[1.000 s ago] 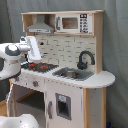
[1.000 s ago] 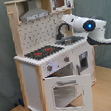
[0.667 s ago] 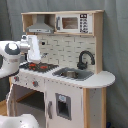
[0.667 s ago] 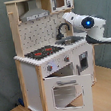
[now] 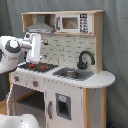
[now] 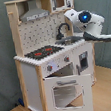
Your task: Play with the kitchen
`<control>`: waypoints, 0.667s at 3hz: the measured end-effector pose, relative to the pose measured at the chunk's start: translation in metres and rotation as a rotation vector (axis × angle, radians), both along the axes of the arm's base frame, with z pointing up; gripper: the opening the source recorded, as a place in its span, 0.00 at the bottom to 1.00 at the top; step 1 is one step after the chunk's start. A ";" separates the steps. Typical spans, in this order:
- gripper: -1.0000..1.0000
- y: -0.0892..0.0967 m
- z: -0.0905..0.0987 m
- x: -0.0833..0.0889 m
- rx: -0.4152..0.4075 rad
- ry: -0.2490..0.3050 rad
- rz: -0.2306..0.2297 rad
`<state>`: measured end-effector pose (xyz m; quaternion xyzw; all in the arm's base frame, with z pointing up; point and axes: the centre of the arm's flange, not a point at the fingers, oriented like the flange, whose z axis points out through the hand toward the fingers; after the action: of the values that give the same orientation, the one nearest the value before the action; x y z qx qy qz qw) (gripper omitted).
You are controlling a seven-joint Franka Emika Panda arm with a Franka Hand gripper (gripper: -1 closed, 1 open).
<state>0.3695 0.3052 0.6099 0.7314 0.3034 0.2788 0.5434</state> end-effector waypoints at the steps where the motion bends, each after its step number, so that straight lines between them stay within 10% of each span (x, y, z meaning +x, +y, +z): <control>1: 1.00 0.012 -0.016 0.002 0.089 0.020 -0.028; 2: 1.00 0.013 -0.034 0.009 0.185 0.026 -0.065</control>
<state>0.3789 0.3185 0.5759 0.7915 0.2592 0.2785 0.4783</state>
